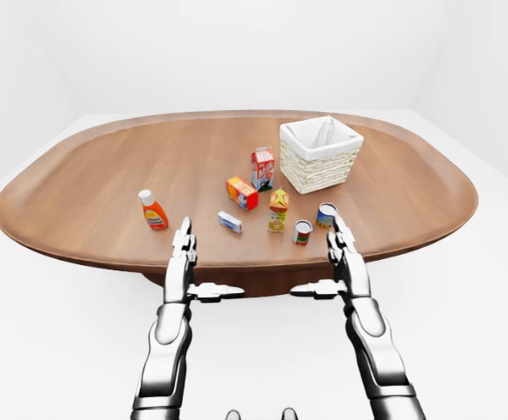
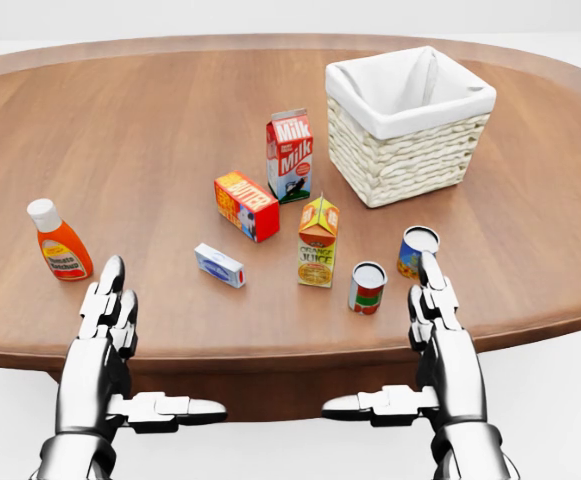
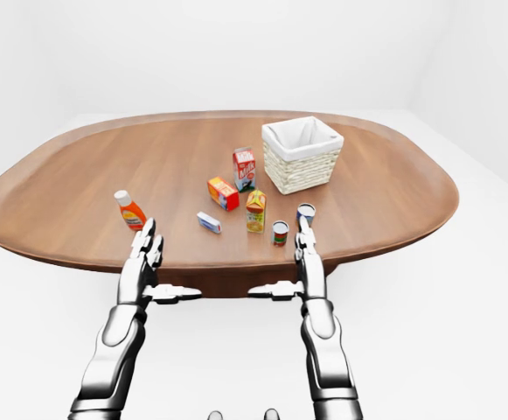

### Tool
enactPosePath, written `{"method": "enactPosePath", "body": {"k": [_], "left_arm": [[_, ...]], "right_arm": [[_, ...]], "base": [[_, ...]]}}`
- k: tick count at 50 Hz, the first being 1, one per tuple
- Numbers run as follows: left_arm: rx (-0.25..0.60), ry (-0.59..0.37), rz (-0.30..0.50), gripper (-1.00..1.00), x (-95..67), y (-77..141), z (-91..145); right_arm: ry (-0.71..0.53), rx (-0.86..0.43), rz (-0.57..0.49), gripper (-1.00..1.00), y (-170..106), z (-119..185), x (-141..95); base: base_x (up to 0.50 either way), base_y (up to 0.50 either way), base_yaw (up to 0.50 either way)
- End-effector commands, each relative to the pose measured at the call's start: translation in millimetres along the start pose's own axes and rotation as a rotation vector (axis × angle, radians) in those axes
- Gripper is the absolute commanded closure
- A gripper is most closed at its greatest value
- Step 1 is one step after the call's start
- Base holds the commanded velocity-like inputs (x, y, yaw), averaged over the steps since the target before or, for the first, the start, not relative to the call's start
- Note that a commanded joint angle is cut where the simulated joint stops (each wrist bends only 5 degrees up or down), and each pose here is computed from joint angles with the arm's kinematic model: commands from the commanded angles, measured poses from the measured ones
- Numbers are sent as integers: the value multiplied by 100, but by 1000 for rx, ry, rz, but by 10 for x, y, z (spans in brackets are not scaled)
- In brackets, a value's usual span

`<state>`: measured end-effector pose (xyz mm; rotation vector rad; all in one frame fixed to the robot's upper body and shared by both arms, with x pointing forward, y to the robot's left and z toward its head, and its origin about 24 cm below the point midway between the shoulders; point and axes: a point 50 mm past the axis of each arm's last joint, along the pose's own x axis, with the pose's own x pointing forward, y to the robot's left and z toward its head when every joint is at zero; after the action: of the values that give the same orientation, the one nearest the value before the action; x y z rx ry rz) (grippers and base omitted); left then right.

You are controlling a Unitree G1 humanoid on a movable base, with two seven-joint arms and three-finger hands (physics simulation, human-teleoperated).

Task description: Pick up the alphabet soup and the tomato sauce, and put them in the basket.

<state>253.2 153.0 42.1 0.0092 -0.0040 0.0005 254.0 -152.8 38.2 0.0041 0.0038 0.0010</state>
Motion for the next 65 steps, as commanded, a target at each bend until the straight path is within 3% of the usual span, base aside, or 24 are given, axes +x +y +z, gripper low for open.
{"method": "enactPosePath", "body": {"k": [1,23,29,31,34,38,47,50,62,65], "left_arm": [[19,-10,1,-100,-13,67,7],[52,-40,3,-100,-41,53,69],[58,-44,1,-100,-46,48,76],[60,-46,1,-100,-48,47,77],[58,-45,0,-100,-47,45,78],[59,-44,-3,-100,-48,41,77],[60,-42,-6,-100,-47,36,71],[60,-42,-7,-100,-44,37,65],[58,-39,-9,-100,-48,31,74],[58,-39,-9,-100,-41,35,63]], "right_arm": [[7,10,1,-100,-66,-71,-5],[9,13,7,-100,-66,-42,-9],[13,12,9,-100,-62,-127,-16],[7,11,10,-100,-63,7,-9],[11,10,11,-100,-61,-123,-15],[6,9,13,-100,-59,20,-18],[15,9,14,-100,-60,-131,-16],[3,10,14,-100,-60,14,-21],[2,4,16,-100,-56,2,-14],[15,0,15,-100,-55,-130,-9]], "base": [[0,0,0],[0,0,0],[0,-34,0],[0,-36,0],[0,-36,0],[0,-36,0],[0,-30,0],[0,-13,0],[0,0,0],[0,0,0]]}}
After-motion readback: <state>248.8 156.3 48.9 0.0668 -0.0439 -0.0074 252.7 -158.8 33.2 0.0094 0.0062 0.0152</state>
